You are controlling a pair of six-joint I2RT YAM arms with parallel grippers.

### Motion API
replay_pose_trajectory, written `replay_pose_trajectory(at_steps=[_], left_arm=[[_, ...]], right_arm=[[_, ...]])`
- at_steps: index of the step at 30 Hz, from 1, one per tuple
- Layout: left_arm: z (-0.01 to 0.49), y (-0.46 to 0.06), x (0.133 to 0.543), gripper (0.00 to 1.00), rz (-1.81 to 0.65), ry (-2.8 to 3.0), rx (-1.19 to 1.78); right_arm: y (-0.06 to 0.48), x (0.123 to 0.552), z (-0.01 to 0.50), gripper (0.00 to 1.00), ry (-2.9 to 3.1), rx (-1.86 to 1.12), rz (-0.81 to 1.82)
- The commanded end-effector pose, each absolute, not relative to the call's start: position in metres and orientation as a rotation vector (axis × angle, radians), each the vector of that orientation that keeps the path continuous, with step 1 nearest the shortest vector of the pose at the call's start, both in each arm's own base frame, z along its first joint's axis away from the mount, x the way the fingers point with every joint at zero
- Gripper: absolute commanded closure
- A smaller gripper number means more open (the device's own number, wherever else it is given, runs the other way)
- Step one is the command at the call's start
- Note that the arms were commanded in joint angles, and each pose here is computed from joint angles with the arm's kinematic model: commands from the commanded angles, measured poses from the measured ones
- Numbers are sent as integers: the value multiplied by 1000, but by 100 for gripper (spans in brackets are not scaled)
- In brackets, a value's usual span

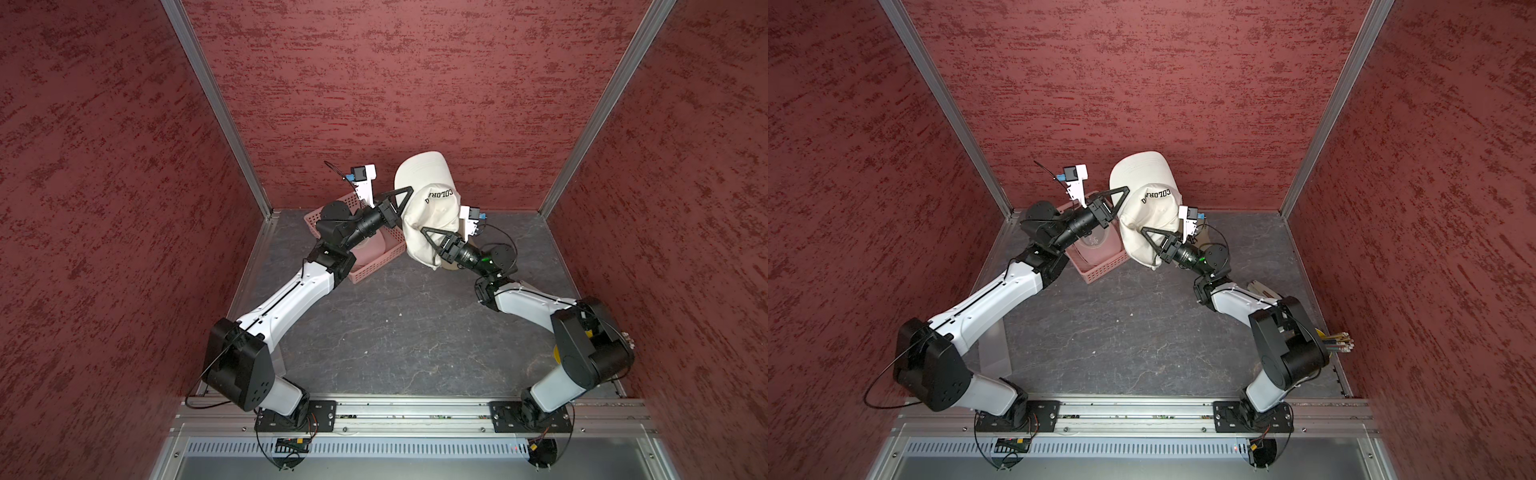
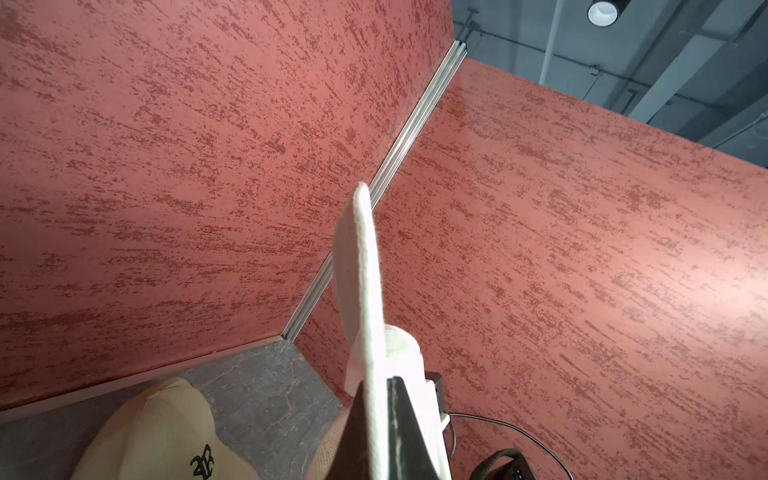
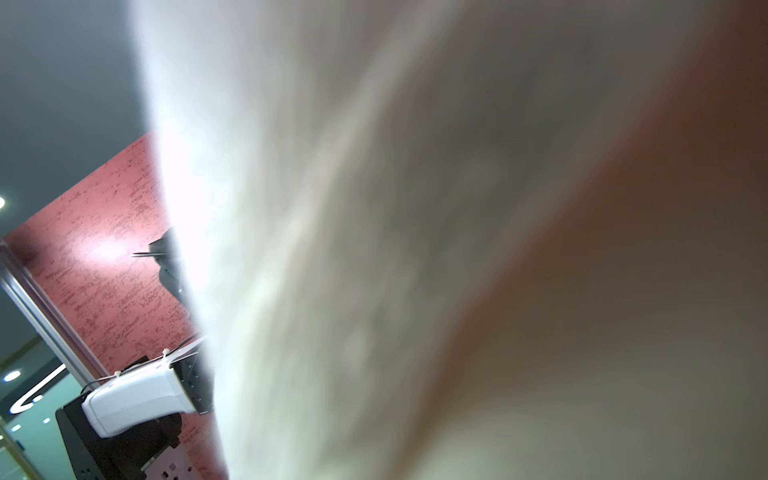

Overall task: Turn the baseball cap inside out
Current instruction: Turn over the baseball cap.

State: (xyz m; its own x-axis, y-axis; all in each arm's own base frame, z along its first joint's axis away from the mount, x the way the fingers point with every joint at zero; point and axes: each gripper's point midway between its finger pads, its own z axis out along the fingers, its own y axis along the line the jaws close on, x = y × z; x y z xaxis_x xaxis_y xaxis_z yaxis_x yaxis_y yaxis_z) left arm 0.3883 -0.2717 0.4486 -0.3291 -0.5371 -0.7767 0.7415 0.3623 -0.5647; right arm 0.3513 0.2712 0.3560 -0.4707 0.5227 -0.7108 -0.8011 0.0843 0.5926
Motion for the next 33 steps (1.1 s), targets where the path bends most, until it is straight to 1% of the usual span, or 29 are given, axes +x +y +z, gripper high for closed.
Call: replay_pose_trajectory(at_steps=[1,5,11,13,16,18,21,22,24,25,26,27,28,31,33], left_arm=[[437,-263,402,100,-1369,1420,127],[411,-266,412,100,-1376,1507,81],[354,-275,430,100,-1400,1719,-27],[335,-287,428,100,-1434,1809,-34],[309,-309,414,100,-1517,1929,-45],[292,-314,407,100,-1584,2000,-115],[262,-316,402,100,-1719,2104,-272],[258,-317,402,100,-1799,2103,-321],[263,-313,405,100,-1958,2014,-399],[267,-307,409,100,-2015,1962,-440],[275,-302,411,100,-2043,1921,-450],[282,-296,414,100,-2039,1897,-440],[287,-292,417,100,-2005,1906,-438],[314,-280,421,100,-1853,1921,-363],[321,-272,423,100,-1799,1939,-376]], right_arm=[[261,303,421,86,1049,-501,1579],[256,283,446,88,972,-566,1559],[257,277,471,88,925,-611,1555],[254,270,486,88,893,-627,1531],[255,276,494,88,914,-631,1479],[255,281,497,87,937,-632,1421],[257,291,497,83,996,-633,1364],[259,298,495,80,1032,-620,1354],[262,311,483,72,1126,-583,1350],[262,317,474,64,1176,-562,1351],[263,323,463,55,1238,-532,1354],[263,325,454,46,1279,-520,1354],[262,328,442,40,1325,-499,1349],[256,329,412,34,1433,-443,1304],[250,326,396,33,1485,-420,1260]])
